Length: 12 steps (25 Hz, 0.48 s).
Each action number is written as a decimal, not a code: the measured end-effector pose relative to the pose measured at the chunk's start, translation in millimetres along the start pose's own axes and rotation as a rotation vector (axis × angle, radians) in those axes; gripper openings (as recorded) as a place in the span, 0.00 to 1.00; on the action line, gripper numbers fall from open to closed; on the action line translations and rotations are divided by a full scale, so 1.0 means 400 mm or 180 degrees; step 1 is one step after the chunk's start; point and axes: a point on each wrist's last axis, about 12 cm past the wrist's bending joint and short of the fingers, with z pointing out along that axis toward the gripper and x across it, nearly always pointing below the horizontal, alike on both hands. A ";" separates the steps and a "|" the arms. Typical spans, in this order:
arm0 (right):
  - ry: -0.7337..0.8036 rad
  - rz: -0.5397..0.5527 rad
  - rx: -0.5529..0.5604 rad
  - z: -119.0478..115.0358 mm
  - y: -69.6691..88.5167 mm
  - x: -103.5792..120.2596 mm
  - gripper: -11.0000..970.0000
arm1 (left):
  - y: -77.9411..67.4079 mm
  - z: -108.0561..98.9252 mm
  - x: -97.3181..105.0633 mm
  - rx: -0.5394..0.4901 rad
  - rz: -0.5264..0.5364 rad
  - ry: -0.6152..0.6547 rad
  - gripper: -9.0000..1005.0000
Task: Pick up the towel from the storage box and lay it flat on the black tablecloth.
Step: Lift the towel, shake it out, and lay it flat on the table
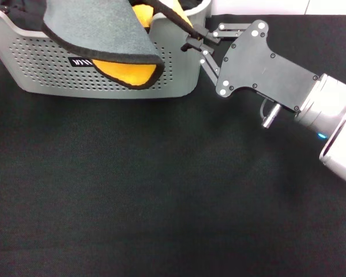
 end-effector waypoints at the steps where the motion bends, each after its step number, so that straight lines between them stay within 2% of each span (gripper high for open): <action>1: 0.0001 -0.0004 0.0010 0.000 -0.003 0.000 0.24 | 0.000 0.000 0.002 -0.0002 -0.0009 0.0004 0.04; 7: -0.0020 -0.0030 -0.0016 0.007 -0.006 -0.002 0.10 | 0.000 -0.003 0.007 -0.0011 -0.0037 0.0037 0.04; 12: -0.0025 -0.0047 -0.0073 0.011 0.000 -0.003 0.05 | -0.001 -0.003 0.008 -0.0001 -0.0045 0.0042 0.04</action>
